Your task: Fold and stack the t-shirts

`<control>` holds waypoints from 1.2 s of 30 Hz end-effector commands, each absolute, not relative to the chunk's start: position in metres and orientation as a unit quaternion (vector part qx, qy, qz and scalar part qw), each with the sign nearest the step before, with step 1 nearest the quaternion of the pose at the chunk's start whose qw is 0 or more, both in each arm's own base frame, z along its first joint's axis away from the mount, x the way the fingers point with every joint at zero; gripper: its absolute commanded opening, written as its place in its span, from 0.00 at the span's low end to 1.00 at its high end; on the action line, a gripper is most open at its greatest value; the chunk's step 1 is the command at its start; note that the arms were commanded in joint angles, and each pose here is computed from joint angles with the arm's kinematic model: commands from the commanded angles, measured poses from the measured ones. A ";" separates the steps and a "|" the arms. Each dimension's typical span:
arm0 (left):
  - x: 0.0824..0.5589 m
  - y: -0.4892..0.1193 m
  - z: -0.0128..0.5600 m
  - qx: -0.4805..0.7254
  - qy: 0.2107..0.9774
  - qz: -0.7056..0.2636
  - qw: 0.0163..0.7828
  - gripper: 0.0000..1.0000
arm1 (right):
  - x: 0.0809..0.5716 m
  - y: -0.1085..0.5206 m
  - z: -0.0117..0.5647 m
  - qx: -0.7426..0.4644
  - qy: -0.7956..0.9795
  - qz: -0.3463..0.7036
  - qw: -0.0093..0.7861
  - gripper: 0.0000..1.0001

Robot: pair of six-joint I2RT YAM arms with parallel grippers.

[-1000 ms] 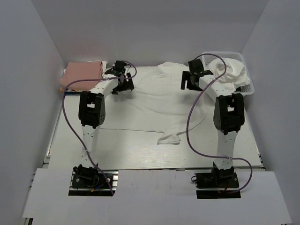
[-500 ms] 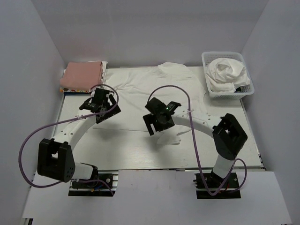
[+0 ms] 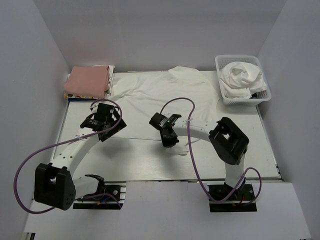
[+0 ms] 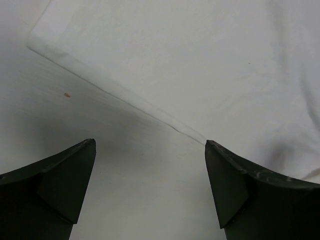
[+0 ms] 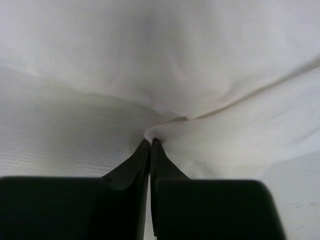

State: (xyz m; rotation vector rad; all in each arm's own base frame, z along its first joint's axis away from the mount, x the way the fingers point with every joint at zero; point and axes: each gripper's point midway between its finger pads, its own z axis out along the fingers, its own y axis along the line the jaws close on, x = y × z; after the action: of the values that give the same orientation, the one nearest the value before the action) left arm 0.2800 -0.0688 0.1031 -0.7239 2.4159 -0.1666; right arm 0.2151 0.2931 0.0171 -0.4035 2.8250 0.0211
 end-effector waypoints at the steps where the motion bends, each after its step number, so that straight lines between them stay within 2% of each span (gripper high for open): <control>1: 0.279 -0.065 0.099 -0.280 0.911 -0.050 0.298 1.00 | 0.217 0.283 0.021 -0.098 0.981 -0.012 0.166 0.00; 3: 0.281 -0.068 0.100 -0.278 0.912 -0.056 0.295 1.00 | 0.217 0.283 0.051 -0.085 0.978 0.025 0.190 0.00; 8: 0.283 -0.068 0.096 -0.282 0.912 -0.061 0.293 1.00 | 0.215 0.271 0.080 -0.071 0.972 0.070 0.211 0.00; 14: 0.282 -0.058 0.090 -0.292 0.913 -0.028 0.285 1.00 | 0.220 0.197 0.110 0.024 0.964 0.092 0.248 0.00; 21: 0.279 -0.039 0.094 -0.318 0.906 0.034 0.277 1.00 | 0.159 0.095 0.080 0.179 0.969 -0.012 0.169 0.00; 22: 0.275 -0.036 0.095 -0.317 0.907 0.043 0.272 1.00 | 0.145 0.082 0.077 0.194 0.970 -0.036 0.145 0.09; 25: 0.280 -0.029 0.100 -0.331 0.902 0.064 0.269 1.00 | 0.135 0.061 0.073 0.223 0.962 -0.072 0.138 0.53; 28: 0.286 -0.028 0.107 -0.332 0.900 0.069 0.272 1.00 | 0.152 0.051 0.084 0.215 0.958 -0.097 0.164 0.77; 31: 0.292 -0.029 0.107 -0.332 0.901 0.070 0.271 1.00 | 0.187 0.069 0.098 0.129 0.969 -0.067 0.198 0.89; 33: 0.296 -0.029 0.106 -0.339 0.896 0.070 0.277 1.00 | 0.223 0.086 0.110 0.118 0.959 -0.028 0.255 0.90; 35: 0.309 -0.032 0.099 -0.337 0.897 0.062 0.280 1.00 | 0.246 0.092 0.112 0.094 0.958 -0.016 0.271 0.90; 36: 0.319 -0.041 0.098 -0.332 0.899 0.039 0.283 1.00 | 0.270 0.113 0.115 0.090 0.954 0.026 0.286 0.90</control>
State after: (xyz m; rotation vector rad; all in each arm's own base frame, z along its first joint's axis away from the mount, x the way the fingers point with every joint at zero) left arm 0.2932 -0.0348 0.0907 -0.8829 2.4640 0.1738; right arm 0.2044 0.0831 0.0922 0.3537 2.7110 -0.1099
